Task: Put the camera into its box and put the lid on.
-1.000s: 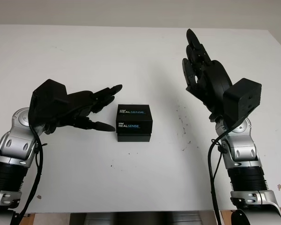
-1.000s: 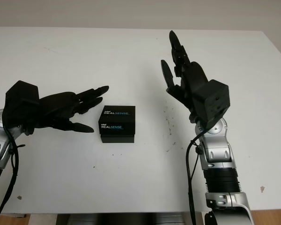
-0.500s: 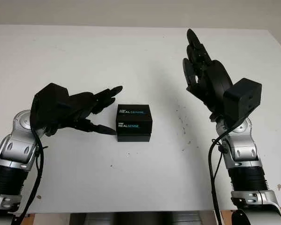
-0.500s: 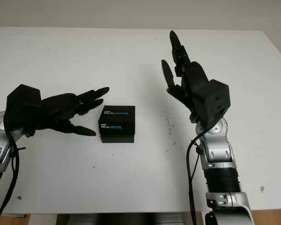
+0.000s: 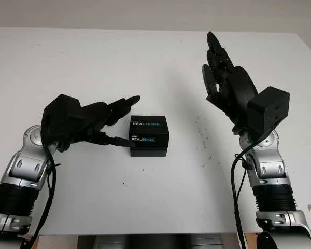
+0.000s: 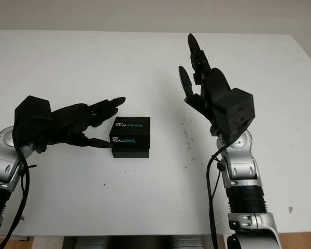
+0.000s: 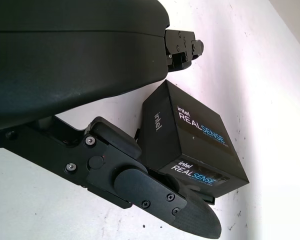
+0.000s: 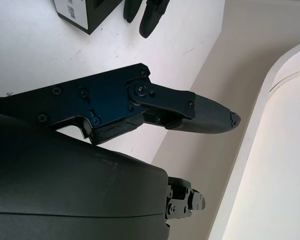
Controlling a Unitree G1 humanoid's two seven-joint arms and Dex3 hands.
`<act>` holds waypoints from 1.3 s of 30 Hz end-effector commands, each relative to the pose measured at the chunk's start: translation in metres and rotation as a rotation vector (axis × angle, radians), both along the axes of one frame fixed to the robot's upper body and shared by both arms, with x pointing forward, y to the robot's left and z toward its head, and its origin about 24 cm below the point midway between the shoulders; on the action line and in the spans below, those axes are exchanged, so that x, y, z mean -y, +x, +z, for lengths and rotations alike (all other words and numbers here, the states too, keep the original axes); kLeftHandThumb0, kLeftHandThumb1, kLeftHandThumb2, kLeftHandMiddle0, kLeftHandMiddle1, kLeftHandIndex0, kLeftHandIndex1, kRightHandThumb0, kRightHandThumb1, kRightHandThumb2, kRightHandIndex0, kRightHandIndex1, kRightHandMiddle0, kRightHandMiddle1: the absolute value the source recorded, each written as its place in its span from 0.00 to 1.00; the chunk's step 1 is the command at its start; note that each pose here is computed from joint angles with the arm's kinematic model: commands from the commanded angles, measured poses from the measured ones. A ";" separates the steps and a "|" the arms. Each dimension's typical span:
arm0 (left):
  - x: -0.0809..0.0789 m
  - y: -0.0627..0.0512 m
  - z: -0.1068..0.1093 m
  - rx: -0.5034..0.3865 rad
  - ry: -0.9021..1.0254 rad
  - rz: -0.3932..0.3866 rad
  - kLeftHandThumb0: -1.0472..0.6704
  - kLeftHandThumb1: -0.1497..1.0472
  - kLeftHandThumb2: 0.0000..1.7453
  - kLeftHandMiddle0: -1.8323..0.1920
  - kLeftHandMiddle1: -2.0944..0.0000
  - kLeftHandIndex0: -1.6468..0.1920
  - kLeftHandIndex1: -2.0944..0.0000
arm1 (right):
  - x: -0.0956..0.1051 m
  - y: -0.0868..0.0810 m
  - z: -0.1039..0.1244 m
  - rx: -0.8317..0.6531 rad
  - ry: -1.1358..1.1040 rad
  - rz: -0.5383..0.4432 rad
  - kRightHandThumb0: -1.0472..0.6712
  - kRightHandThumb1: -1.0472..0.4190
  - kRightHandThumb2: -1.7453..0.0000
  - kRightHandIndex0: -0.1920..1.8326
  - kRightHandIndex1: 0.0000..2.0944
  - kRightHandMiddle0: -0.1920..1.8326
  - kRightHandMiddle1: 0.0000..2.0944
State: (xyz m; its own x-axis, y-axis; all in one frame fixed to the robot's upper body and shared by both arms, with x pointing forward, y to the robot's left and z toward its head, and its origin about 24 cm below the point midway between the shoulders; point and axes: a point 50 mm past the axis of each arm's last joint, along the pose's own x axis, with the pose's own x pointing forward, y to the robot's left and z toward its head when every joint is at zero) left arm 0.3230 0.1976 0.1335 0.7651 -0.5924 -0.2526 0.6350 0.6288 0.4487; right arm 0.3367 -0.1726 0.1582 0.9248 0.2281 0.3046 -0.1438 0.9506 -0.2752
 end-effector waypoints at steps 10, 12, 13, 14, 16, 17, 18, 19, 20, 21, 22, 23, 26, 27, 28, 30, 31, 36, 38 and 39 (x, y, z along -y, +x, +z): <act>0.005 0.001 -0.005 -0.007 -0.033 -0.026 0.17 0.82 0.03 0.89 0.97 0.91 0.95 | 0.003 -0.002 0.005 0.027 -0.012 -0.016 0.21 0.00 0.63 0.05 0.03 0.06 0.02; 0.006 0.001 -0.005 -0.004 -0.025 -0.027 0.18 0.81 0.03 0.88 0.96 0.90 0.95 | 0.003 -0.002 0.005 0.028 -0.010 -0.017 0.21 0.00 0.63 0.05 0.03 0.06 0.02; 0.006 0.001 -0.005 -0.001 -0.022 -0.027 0.18 0.81 0.03 0.87 0.96 0.89 0.94 | 0.003 -0.002 0.005 0.026 -0.007 -0.017 0.21 0.00 0.63 0.05 0.03 0.06 0.02; 0.006 0.001 -0.005 0.004 -0.015 -0.027 0.19 0.81 0.03 0.87 0.96 0.89 0.94 | 0.004 -0.002 0.005 0.025 -0.009 -0.016 0.21 0.00 0.63 0.05 0.03 0.06 0.02; 0.006 0.000 -0.005 0.003 -0.013 -0.026 0.20 0.80 0.03 0.86 0.96 0.88 0.94 | 0.004 -0.002 0.005 0.021 -0.006 -0.012 0.21 0.00 0.63 0.05 0.03 0.06 0.02; 0.006 0.000 -0.005 0.001 -0.021 -0.027 0.20 0.80 0.03 0.85 0.96 0.87 0.93 | 0.004 -0.002 0.005 0.021 -0.002 -0.008 0.21 0.00 0.63 0.05 0.02 0.06 0.02; 0.006 0.000 -0.005 -0.001 -0.031 -0.025 0.22 0.79 0.03 0.84 0.96 0.87 0.93 | 0.004 -0.002 0.005 0.022 -0.003 -0.008 0.22 0.00 0.63 0.04 0.02 0.05 0.02; 0.006 -0.001 -0.005 -0.002 -0.040 -0.024 0.22 0.79 0.02 0.84 0.96 0.86 0.93 | 0.004 -0.002 0.006 0.022 -0.006 -0.010 0.22 0.00 0.63 0.04 0.02 0.06 0.02; 0.006 -0.001 -0.006 0.001 -0.048 -0.023 0.24 0.78 0.02 0.83 0.95 0.85 0.92 | 0.004 -0.002 0.006 0.022 -0.008 -0.010 0.22 0.00 0.63 0.04 0.02 0.06 0.02; 0.006 -0.001 -0.006 0.004 -0.048 -0.019 0.26 0.78 0.02 0.81 0.95 0.84 0.92 | 0.004 -0.002 0.006 0.017 -0.004 -0.010 0.22 0.00 0.63 0.04 0.02 0.06 0.02; 0.007 -0.001 -0.006 0.009 -0.047 -0.017 0.27 0.77 0.02 0.80 0.94 0.83 0.91 | 0.004 -0.002 0.006 0.016 -0.001 -0.010 0.22 0.00 0.63 0.04 0.02 0.05 0.02; 0.007 -0.001 -0.006 0.017 -0.045 -0.014 0.29 0.77 0.03 0.78 0.93 0.82 0.90 | 0.004 -0.002 0.006 0.017 -0.003 -0.011 0.22 0.00 0.63 0.04 0.02 0.06 0.02; 0.008 -0.002 -0.007 0.051 -0.031 -0.017 0.31 0.77 0.03 0.73 0.91 0.78 0.88 | 0.004 -0.002 0.006 0.021 -0.008 -0.013 0.21 0.00 0.63 0.05 0.02 0.06 0.02; 0.008 -0.002 -0.008 0.061 -0.024 -0.019 0.32 0.76 0.03 0.72 0.90 0.77 0.87 | 0.004 -0.002 0.006 0.022 -0.009 -0.014 0.21 0.00 0.63 0.05 0.03 0.06 0.02; 0.009 -0.002 -0.008 0.068 -0.018 -0.019 0.33 0.76 0.03 0.71 0.85 0.77 0.82 | 0.004 -0.002 0.006 0.023 -0.010 -0.015 0.21 0.00 0.63 0.05 0.03 0.06 0.02; 0.009 -0.002 -0.009 0.076 -0.013 -0.019 0.34 0.76 0.03 0.77 0.67 0.83 0.66 | 0.004 -0.002 0.006 0.024 -0.009 -0.015 0.22 0.00 0.63 0.05 0.03 0.06 0.02; 0.009 -0.002 -0.009 0.078 -0.013 -0.017 0.34 0.75 0.03 0.78 0.63 0.85 0.62 | 0.005 -0.002 0.006 0.024 -0.007 -0.015 0.22 0.00 0.63 0.05 0.03 0.06 0.02; 0.010 -0.002 -0.010 0.112 -0.021 -0.008 0.34 0.78 0.03 0.77 0.51 0.85 0.48 | 0.005 -0.002 0.006 0.020 -0.003 -0.014 0.23 0.00 0.63 0.04 0.02 0.05 0.02; 0.010 -0.002 -0.010 0.122 -0.028 -0.007 0.36 0.79 0.03 0.76 0.48 0.83 0.46 | 0.005 -0.002 0.006 0.023 -0.004 -0.015 0.23 0.00 0.63 0.04 0.02 0.05 0.02; 0.010 -0.002 -0.011 0.129 -0.031 -0.006 0.37 0.80 0.03 0.76 0.47 0.83 0.45 | 0.005 -0.002 0.006 0.024 -0.006 -0.017 0.23 0.00 0.63 0.04 0.02 0.05 0.02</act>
